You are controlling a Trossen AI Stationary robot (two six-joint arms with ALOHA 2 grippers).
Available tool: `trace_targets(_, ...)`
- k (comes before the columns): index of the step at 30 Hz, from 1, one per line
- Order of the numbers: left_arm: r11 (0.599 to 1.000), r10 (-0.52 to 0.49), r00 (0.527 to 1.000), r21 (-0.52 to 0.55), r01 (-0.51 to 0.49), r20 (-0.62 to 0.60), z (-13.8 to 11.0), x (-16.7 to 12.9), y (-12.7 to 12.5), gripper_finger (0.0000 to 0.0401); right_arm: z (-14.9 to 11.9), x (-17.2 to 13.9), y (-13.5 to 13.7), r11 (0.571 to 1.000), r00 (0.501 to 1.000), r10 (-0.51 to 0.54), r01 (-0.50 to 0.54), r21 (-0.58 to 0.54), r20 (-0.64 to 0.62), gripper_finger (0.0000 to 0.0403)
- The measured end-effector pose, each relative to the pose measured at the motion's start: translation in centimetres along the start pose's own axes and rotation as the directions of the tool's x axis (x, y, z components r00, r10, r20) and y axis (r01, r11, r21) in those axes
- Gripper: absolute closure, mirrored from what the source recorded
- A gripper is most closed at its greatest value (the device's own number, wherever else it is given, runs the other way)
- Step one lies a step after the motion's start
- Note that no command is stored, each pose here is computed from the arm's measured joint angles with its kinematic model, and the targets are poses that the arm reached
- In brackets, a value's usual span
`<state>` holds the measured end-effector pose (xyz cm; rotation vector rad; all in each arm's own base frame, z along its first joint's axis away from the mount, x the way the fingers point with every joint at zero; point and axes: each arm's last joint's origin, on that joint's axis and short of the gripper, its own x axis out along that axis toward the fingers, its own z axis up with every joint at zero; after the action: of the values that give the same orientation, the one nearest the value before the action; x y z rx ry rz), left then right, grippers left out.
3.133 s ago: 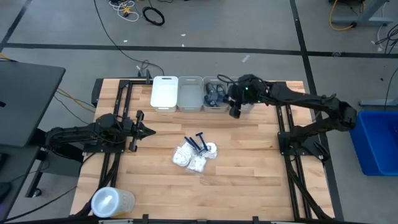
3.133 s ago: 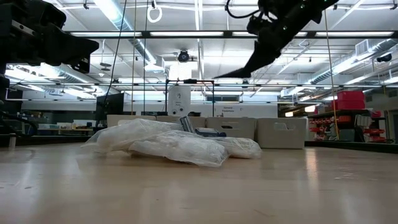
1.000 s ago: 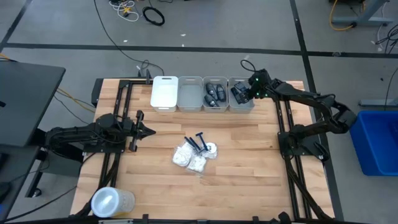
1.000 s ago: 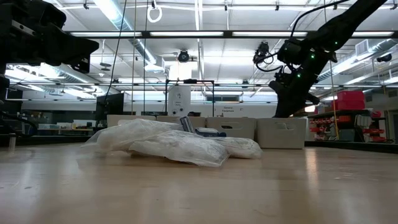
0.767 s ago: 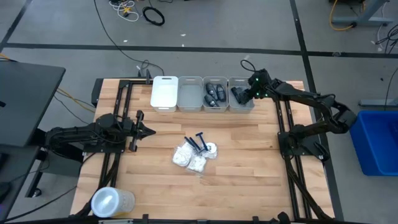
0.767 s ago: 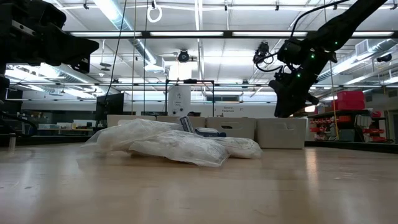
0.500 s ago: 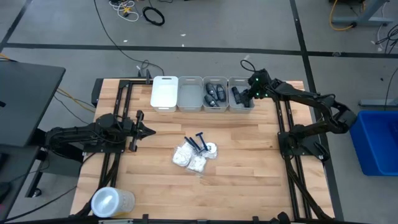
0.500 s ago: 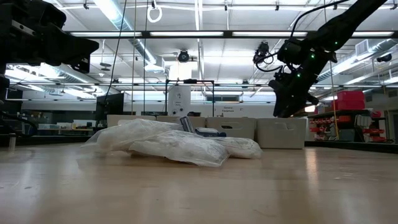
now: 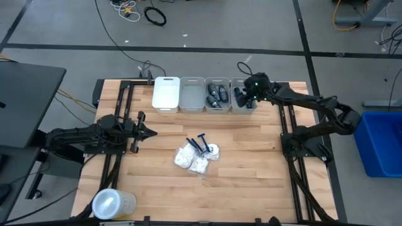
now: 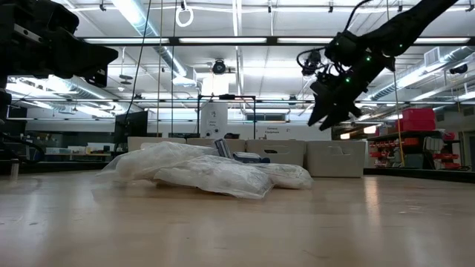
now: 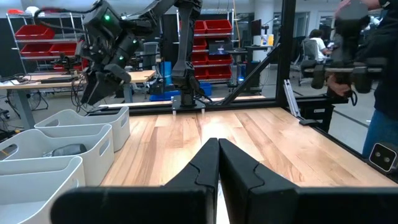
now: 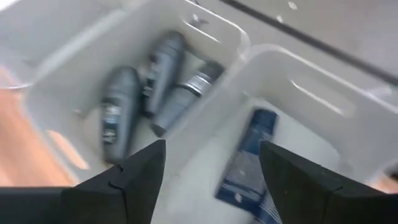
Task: Pick & Place Travel size toiletries
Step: Put the white cotton pack into the left gray bin
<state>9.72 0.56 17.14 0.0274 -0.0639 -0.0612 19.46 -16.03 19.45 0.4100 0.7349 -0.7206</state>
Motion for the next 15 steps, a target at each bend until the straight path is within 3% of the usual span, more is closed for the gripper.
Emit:
trace_targets(8, 1.0, 0.0, 1.0, 0.0, 0.0, 0.0, 0.0, 0.0, 0.0, 0.0385, 0.4, -0.2, 3.0, 0.984, 0.991, 0.1, -0.085, -0.159, 0.086, 0.0116)
trace_targets(15, 1.0, 0.0, 1.0, 0.0, 0.0, 0.0, 0.0, 0.0, 0.0, 0.0385, 0.2, -0.5, 5.1, 0.964, 0.981, 0.164, -0.137, -0.226, 0.102, 0.011)
